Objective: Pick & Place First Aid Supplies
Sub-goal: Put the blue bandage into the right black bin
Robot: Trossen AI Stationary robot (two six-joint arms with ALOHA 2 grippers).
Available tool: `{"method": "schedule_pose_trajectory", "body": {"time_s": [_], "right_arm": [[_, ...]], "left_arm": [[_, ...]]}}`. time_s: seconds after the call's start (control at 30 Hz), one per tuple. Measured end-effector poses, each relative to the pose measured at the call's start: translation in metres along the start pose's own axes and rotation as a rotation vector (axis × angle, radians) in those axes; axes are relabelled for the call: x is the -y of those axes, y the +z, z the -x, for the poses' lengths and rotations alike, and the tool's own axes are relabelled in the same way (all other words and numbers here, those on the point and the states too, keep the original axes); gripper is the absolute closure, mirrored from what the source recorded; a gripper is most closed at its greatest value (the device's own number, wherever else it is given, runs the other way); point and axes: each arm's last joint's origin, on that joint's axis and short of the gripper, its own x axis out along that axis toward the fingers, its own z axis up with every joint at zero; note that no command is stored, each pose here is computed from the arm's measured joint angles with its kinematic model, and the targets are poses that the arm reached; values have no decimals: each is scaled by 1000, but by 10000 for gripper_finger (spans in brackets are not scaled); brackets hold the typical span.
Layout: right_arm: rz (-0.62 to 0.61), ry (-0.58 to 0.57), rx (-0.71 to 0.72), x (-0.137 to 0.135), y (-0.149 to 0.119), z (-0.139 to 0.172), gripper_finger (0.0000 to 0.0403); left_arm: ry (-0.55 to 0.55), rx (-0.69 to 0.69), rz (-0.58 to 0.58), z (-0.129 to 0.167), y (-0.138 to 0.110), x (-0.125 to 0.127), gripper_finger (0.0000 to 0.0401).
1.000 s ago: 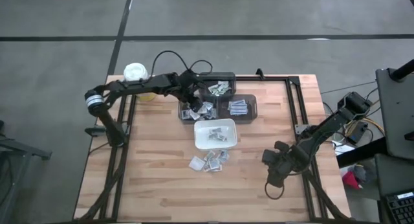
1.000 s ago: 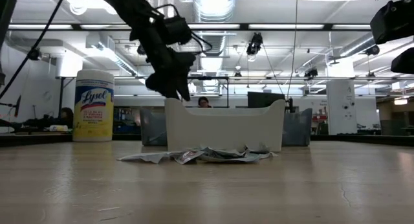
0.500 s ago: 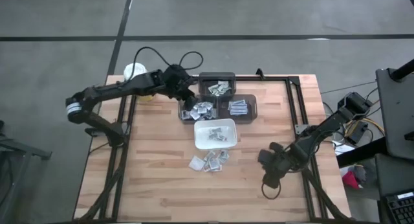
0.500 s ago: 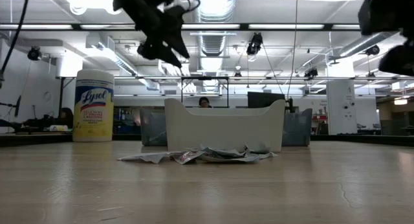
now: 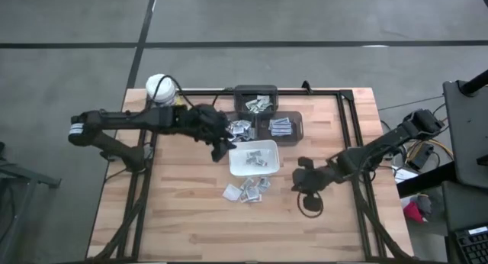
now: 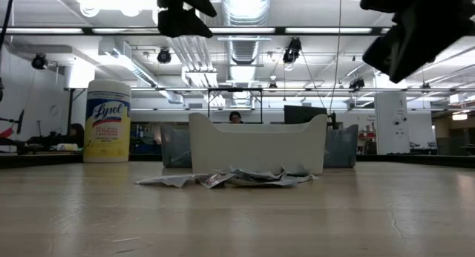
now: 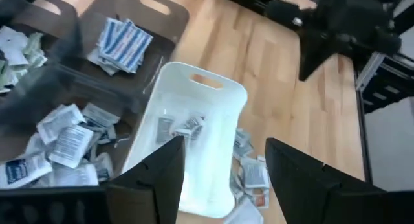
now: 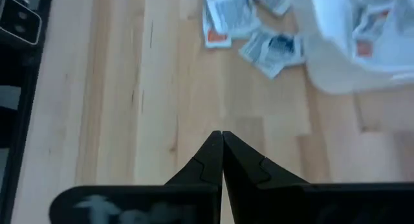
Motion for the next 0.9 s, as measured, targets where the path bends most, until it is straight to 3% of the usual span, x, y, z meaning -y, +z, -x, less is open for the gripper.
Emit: {"method": "schedule_pose_trajectory", "body": {"time_s": [0.23, 0.4, 0.6, 0.9], "right_arm": [[29, 83, 227, 19, 6, 21, 394], [-25, 134, 382, 34, -9, 36, 394], [-73, 173, 450, 46, -35, 48, 394], [-91, 261, 651, 59, -63, 51, 394]], "left_arm": [[-20, -22, -1, -4, -12, 28, 195], [-23, -24, 19, -4, -18, 41, 195], [-22, -33, 69, -4, -29, 55, 195], [-42, -124, 245, -26, -81, 70, 195]]}}
